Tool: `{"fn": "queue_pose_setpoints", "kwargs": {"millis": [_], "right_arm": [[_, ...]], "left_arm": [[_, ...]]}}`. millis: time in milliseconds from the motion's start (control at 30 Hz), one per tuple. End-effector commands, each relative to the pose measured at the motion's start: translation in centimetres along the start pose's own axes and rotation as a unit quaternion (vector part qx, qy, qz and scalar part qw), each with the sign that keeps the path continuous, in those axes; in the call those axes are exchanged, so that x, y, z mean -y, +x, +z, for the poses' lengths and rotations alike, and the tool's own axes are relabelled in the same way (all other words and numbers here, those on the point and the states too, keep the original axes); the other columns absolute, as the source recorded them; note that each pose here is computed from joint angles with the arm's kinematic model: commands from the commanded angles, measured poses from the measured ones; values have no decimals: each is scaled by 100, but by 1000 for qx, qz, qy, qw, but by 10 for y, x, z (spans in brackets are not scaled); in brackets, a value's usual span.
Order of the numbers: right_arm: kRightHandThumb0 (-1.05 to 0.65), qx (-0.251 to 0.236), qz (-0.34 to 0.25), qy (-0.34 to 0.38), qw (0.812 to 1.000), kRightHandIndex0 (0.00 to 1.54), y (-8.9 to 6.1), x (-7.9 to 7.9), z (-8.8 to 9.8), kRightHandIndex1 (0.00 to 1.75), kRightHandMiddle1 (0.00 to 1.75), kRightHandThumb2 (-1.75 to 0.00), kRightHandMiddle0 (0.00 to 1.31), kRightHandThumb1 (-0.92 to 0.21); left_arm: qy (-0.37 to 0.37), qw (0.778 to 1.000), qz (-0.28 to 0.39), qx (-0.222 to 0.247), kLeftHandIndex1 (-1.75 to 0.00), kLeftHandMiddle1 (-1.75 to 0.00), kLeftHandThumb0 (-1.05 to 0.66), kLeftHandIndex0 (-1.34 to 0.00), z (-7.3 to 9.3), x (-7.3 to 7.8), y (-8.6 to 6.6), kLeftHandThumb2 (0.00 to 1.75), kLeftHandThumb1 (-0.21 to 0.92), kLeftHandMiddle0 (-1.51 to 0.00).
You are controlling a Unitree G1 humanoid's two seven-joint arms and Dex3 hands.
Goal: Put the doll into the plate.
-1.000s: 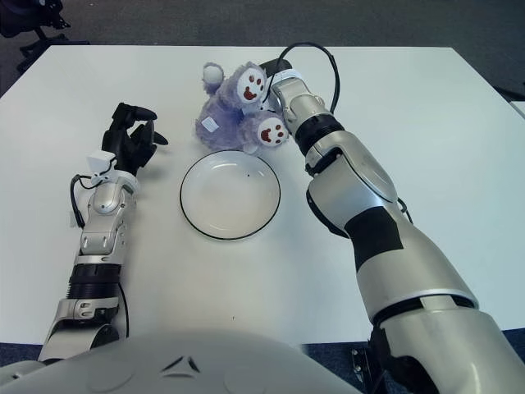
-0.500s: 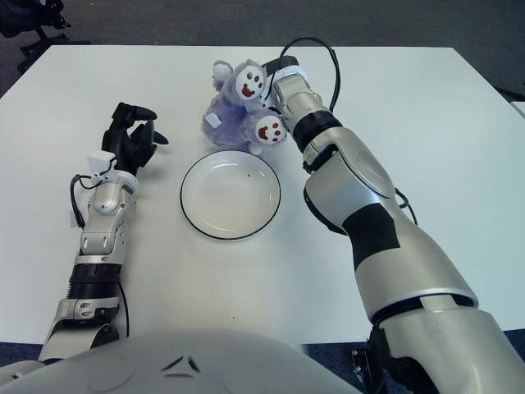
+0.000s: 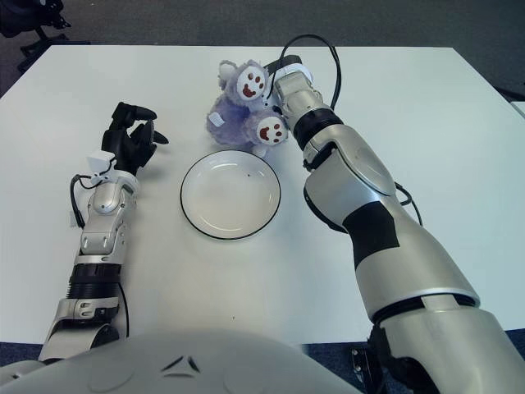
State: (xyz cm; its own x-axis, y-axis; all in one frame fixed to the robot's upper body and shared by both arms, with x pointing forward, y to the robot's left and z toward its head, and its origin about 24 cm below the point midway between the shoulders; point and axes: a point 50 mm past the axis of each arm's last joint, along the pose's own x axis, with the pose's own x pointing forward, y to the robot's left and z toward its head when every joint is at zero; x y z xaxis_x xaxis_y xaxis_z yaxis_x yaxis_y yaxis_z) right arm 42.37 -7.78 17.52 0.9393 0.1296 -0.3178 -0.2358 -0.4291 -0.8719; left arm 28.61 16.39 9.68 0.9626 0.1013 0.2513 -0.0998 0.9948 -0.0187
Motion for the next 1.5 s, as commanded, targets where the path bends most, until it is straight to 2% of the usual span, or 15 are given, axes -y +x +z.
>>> {"fn": "queue_pose_setpoints", "kwargs": {"millis": [0, 233, 367, 400, 467, 567, 600, 633, 700, 733, 833, 933, 1033, 1467], "right_arm": [[-15, -2, 37, 24, 999, 91, 0, -5, -1, 175, 175, -40, 80, -70], [-22, -1, 81, 105, 991, 93, -3, 7, -5, 175, 175, -37, 78, -77], [-24, -2, 89, 201, 976, 94, -5, 12, -8, 175, 175, -33, 72, -83], [-25, -2, 78, 216, 973, 94, -5, 14, -10, 175, 175, -32, 71, -84], [-31, -7, 48, 251, 967, 93, -5, 16, -12, 175, 164, -40, 59, -83], [-35, -10, 37, 264, 964, 90, -5, 17, -13, 175, 152, -31, 51, -89], [-35, -16, 19, 291, 956, 90, -4, 15, -15, 175, 151, -30, 50, -90], [-41, -21, 5, 312, 950, 85, -4, 14, -16, 175, 134, -32, 44, -91], [-56, -27, -11, 348, 937, 72, -3, 10, -20, 168, 70, -38, 42, -91], [-60, -25, -13, 357, 934, 69, -3, 9, -22, 163, 50, -39, 43, -92], [-65, -22, -17, 371, 928, 67, -4, 7, -25, 144, 24, -42, 43, -92], [-64, -19, -20, 376, 926, 75, -5, 8, -28, 122, 13, -44, 45, -92], [-63, -17, -22, 377, 926, 82, -6, 10, -30, 110, 9, -47, 47, -92], [-62, 10, -50, 383, 922, 97, -13, 22, -41, 84, 5, -51, 52, -92]], "left_arm": [[14, 1000, 4, 11, -167, -159, -35, -28, 1, -2, -1, 45, 92, -63], [23, 1000, 5, 17, -167, -159, -35, -27, 1, -1, -1, 45, 92, -62], [28, 999, 6, 18, -168, -159, -35, -27, 1, 0, -1, 45, 92, -62], [29, 999, 6, 19, -168, -159, -35, -27, 1, 0, -1, 45, 92, -62], [32, 999, 6, 22, -168, -159, -35, -27, 1, 1, -1, 46, 92, -62], [33, 999, 6, 23, -168, -159, -35, -26, 1, 1, -1, 46, 92, -62], [34, 999, 6, 23, -168, -159, -35, -26, 1, 1, -1, 46, 92, -62], [34, 999, 6, 24, -168, -160, -35, -26, 1, 1, -1, 46, 92, -62], [35, 999, 6, 25, -169, -160, -35, -26, 1, 2, -1, 46, 92, -62], [35, 999, 6, 25, -169, -160, -35, -26, 1, 2, -1, 46, 92, -62], [35, 999, 6, 25, -169, -161, -35, -26, 1, 2, -2, 46, 92, -61], [36, 999, 6, 26, -169, -161, -35, -25, 1, 2, -2, 47, 92, -61], [37, 999, 6, 26, -169, -161, -35, -25, 1, 2, -2, 47, 92, -61], [41, 999, 7, 26, -170, -162, -35, -25, 1, 2, -1, 47, 92, -61]]}}
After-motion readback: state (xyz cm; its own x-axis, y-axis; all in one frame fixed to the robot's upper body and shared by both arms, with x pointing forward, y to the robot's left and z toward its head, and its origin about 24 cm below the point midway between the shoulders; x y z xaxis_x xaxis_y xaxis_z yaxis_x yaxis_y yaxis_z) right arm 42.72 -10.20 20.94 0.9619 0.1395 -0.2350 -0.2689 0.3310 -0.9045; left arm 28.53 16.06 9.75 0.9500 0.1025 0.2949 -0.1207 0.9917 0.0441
